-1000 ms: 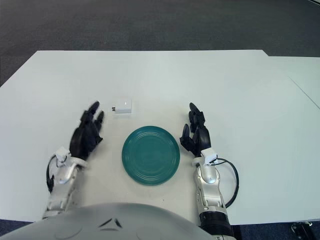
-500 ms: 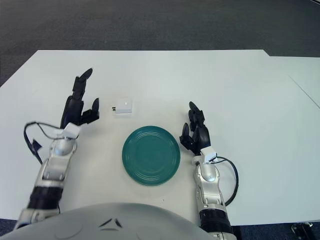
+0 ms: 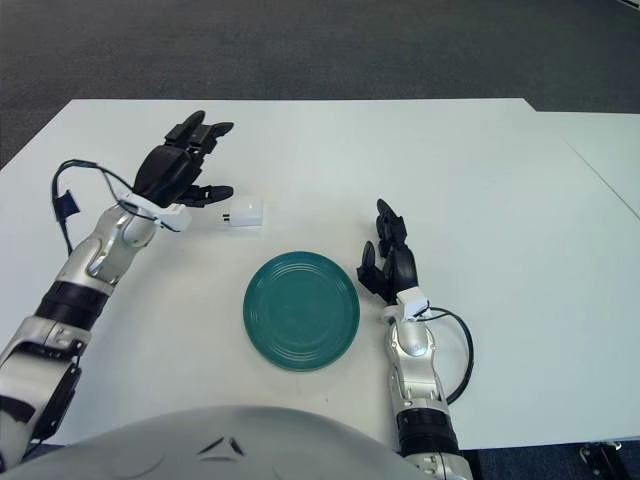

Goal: Put the charger into the plate.

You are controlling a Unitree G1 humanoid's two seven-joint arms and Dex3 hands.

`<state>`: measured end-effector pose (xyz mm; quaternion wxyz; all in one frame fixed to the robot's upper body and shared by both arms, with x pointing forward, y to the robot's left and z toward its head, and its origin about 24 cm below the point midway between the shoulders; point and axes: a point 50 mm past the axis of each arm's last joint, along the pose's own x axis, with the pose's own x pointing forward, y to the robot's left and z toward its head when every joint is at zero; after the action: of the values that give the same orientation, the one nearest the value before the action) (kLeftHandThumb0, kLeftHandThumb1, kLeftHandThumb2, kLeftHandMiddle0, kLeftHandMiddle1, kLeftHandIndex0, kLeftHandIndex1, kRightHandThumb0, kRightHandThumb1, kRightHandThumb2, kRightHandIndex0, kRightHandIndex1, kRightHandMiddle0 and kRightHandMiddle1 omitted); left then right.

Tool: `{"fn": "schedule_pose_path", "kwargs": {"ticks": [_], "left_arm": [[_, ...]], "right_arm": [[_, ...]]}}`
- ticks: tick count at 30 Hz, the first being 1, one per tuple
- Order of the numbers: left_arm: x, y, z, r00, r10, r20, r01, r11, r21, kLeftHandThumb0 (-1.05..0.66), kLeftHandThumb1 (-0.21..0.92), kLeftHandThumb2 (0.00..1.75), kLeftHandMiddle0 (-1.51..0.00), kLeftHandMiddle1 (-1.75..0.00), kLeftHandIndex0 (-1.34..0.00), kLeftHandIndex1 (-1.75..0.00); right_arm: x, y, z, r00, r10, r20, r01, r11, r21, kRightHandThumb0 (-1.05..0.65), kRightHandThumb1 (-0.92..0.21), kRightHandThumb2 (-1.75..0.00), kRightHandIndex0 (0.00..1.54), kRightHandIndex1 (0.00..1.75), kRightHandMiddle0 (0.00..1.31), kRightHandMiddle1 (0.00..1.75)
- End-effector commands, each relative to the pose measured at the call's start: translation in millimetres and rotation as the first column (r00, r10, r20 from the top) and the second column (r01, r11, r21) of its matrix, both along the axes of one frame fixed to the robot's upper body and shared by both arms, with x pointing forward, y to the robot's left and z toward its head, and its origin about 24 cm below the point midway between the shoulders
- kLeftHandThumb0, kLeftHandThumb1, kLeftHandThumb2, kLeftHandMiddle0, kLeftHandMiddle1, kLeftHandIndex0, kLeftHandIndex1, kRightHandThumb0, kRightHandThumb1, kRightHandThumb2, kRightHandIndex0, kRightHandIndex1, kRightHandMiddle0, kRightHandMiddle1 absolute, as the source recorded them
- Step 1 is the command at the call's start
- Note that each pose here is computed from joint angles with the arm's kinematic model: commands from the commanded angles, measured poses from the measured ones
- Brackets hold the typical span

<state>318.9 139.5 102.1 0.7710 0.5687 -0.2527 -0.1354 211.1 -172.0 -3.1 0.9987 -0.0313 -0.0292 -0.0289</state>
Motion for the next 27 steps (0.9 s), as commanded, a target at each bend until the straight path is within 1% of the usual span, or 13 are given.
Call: {"fn": "schedule_pose_path", "kwargs": {"ticks": [1,7,13,19,27], "left_arm": [[7.3,-2.7,-8.2,0.999,-0.011,-0.033,0.014,0.996,0.09,-1.05,0.92,0.38,-0.05,0.0,0.0,-0.58],[17.0,-9.1,-16.2,0.996,-0.031,-0.088,0.044,0.987,0.154,-1.05,0.92,0.4,-0.03,0.0,0.0,-0.59],[21.4,-11.6,-19.4,0.989,-0.045,-0.139,0.071,0.979,0.19,-1.05,0.92,0.44,0.0,0.0,0.0,-0.58],[23.0,-14.8,-22.2,0.982,-0.057,-0.181,0.093,0.976,0.197,-1.05,0.92,0.47,0.0,0.0,-0.01,-0.59],[25.5,-19.0,-27.5,0.968,-0.063,-0.243,0.111,0.975,0.19,-1.05,0.92,0.51,0.0,0.0,-0.02,-0.62]], "right_arm": [[-15.6,2.3,-28.0,0.988,-0.005,-0.152,0.007,1.0,0.013,-0.73,-0.92,-0.94,0.07,0.0,0.0,0.33],[-16.4,3.0,-29.3,0.987,-0.004,-0.158,0.006,1.0,0.014,-0.73,-0.92,-0.94,0.06,0.0,0.0,0.33],[-16.8,3.8,-30.2,0.987,-0.003,-0.161,0.006,1.0,0.016,-0.74,-0.92,-0.93,0.05,0.0,0.0,0.3],[-16.8,4.9,-30.2,0.986,-0.003,-0.164,0.008,1.0,0.028,-0.76,-0.92,-0.93,0.04,0.0,0.0,0.28],[-18.4,6.6,-30.6,0.984,-0.007,-0.179,0.014,0.999,0.04,-0.76,-0.92,-0.91,0.04,0.01,0.0,0.31]]}}
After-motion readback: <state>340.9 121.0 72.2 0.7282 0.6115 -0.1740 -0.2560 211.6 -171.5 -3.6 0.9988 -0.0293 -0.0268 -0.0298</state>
